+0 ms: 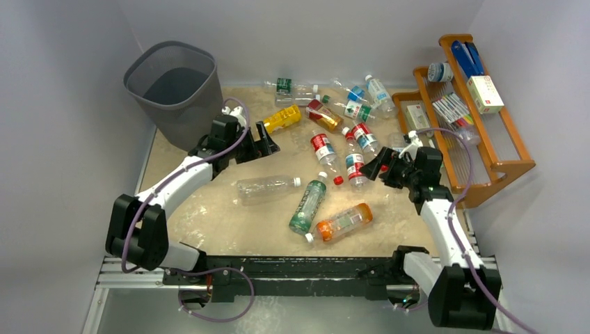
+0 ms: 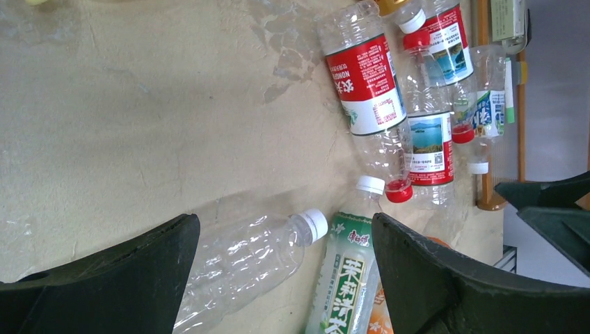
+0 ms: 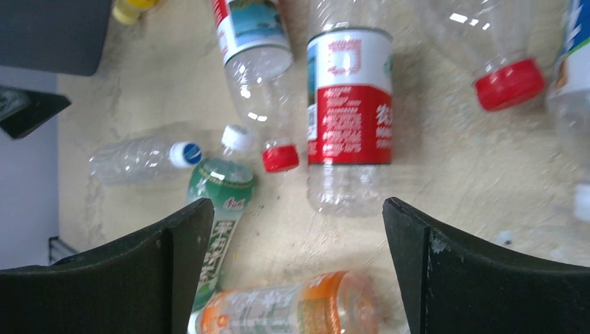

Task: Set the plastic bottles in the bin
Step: Pick up the plastic bottle at the center of the board.

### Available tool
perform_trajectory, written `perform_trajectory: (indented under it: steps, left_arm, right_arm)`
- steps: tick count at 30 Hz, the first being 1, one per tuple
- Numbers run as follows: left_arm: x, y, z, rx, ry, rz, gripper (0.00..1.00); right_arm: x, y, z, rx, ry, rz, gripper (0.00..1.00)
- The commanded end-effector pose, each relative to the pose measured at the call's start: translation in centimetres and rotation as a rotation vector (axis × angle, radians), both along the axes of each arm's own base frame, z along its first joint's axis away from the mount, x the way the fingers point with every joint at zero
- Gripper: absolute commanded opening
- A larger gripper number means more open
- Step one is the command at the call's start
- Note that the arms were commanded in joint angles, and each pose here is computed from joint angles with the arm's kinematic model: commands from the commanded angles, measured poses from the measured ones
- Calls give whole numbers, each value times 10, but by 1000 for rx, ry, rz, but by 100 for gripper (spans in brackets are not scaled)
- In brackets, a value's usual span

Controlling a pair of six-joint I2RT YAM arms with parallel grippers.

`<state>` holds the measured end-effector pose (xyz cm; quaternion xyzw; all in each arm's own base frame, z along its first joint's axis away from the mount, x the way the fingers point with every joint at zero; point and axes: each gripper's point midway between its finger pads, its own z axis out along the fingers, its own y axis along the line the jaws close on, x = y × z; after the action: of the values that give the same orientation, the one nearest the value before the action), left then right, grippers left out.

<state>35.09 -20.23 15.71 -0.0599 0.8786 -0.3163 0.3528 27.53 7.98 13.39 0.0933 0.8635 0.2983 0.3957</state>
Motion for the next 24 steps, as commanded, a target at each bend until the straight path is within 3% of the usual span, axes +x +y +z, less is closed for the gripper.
perform_trajectory:
  steps: [1,5,9,20,24]
  left_arm:
    - [6,-8,6,-44,-13,-1,94]
    - [-3,-29,-7,-138,88,-83,94]
    - [-4,-36,-7,-209,84,-82,94]
    - [-1,-26,-12,-126,87,-57,94]
    - [-1,-26,-4,-162,72,-34,94]
  right_arm:
    - [35,-15,18,-119,-53,-47,93]
    - [52,-14,10,-187,-30,-46,92]
    - [62,-4,-1,-267,7,-30,90]
    - [67,-1,-36,-341,93,-7,85]
    - [70,6,-49,-343,124,18,83]
